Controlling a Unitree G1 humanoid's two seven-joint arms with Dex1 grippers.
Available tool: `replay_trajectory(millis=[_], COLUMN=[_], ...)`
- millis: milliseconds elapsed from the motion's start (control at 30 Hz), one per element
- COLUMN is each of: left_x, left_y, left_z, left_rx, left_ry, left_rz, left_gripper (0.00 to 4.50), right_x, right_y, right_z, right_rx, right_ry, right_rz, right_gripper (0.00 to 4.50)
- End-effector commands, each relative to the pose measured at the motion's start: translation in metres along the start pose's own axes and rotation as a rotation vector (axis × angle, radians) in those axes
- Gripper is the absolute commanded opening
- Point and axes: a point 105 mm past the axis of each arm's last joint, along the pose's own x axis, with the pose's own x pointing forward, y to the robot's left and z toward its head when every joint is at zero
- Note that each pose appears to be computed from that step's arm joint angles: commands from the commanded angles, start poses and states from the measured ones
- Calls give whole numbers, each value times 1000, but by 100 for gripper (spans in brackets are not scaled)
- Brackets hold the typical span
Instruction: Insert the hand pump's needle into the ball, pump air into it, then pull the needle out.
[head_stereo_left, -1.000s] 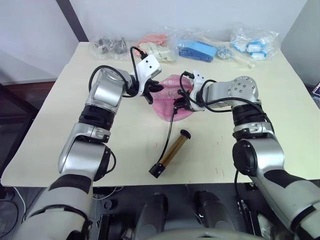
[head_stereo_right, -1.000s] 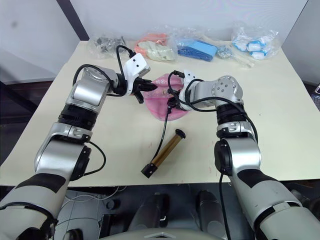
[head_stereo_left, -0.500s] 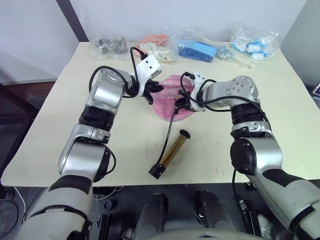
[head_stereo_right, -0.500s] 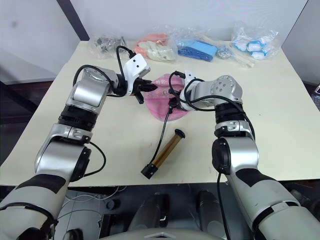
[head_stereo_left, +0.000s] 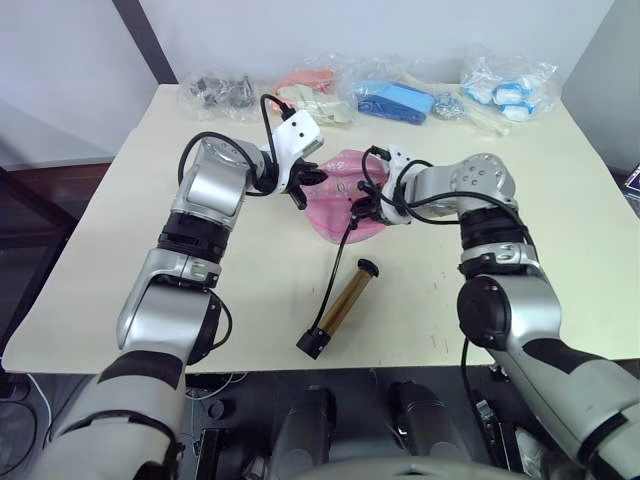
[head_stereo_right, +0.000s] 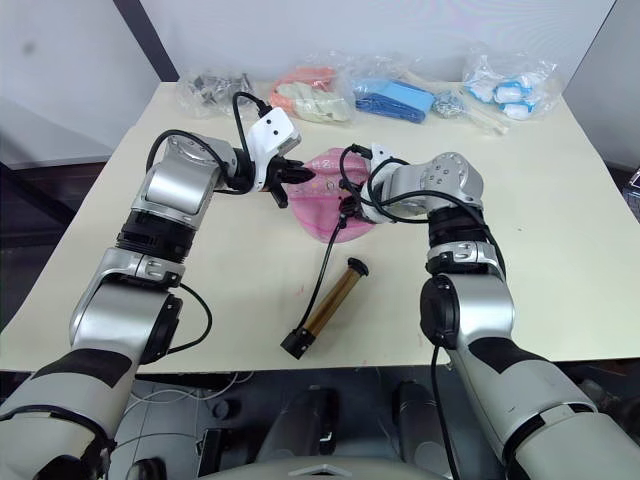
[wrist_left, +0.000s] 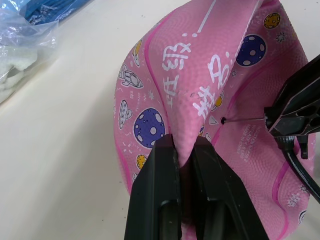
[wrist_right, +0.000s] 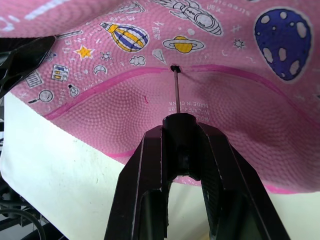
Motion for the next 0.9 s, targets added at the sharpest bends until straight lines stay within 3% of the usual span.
replay_trajectory(millis=[33,900], left_x=[-4,-2], left_y=[-2,-5], left_z=[13,3], left_rx=[24,-22], left_ry=[-45,-17], left_rz=[-7,-8], left_gripper=[3,3], right_x=[-3,-3], right_y=[8,10], right_z=[9,18], right_rx=[-10,47], right_ry=[-31,-64], right_rz=[7,8], right_gripper=[31,31])
